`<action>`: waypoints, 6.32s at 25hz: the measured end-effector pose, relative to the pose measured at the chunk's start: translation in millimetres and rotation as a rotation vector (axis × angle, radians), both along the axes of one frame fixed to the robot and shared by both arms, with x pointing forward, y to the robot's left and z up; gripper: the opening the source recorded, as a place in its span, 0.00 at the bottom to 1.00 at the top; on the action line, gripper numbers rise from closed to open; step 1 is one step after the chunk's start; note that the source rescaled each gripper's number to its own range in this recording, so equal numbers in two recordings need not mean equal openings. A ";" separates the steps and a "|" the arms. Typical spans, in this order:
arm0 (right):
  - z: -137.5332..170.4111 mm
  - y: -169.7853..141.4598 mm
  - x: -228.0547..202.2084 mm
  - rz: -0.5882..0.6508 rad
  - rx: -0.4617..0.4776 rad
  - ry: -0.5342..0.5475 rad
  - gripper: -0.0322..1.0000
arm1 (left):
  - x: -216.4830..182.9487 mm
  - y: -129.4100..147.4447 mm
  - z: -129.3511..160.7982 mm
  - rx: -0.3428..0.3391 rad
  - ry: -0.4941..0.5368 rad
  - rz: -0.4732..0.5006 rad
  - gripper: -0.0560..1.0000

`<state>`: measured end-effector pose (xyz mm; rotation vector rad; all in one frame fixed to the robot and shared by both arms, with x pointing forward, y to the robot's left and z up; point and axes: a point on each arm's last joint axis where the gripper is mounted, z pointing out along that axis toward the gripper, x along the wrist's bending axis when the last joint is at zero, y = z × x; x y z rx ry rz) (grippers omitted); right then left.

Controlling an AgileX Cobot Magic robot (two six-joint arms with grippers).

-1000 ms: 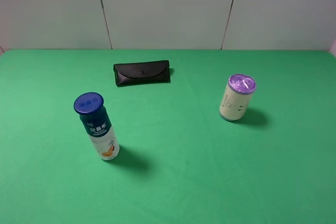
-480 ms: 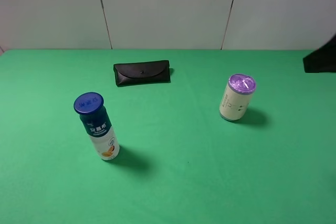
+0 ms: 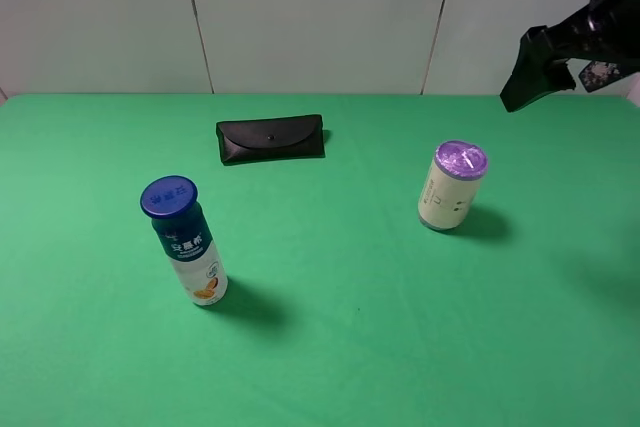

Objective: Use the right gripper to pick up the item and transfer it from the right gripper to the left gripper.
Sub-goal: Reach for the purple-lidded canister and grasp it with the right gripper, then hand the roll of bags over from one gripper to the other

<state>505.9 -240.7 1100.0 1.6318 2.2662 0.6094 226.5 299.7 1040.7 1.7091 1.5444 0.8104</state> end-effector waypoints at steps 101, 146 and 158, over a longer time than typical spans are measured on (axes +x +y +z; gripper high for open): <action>44.3 208.0 13.5 0.704 0.111 0.032 0.09 | 143.2 -52.6 7.8 0.226 0.065 -0.624 0.94; 49.9 217.9 2.5 1.143 0.117 -0.118 0.09 | 192.6 -119.4 14.0 0.392 -0.127 -0.897 0.94; 52.0 220.6 -0.1 1.155 0.166 -0.117 0.09 | 199.6 -160.1 5.1 0.421 -0.277 -0.946 0.89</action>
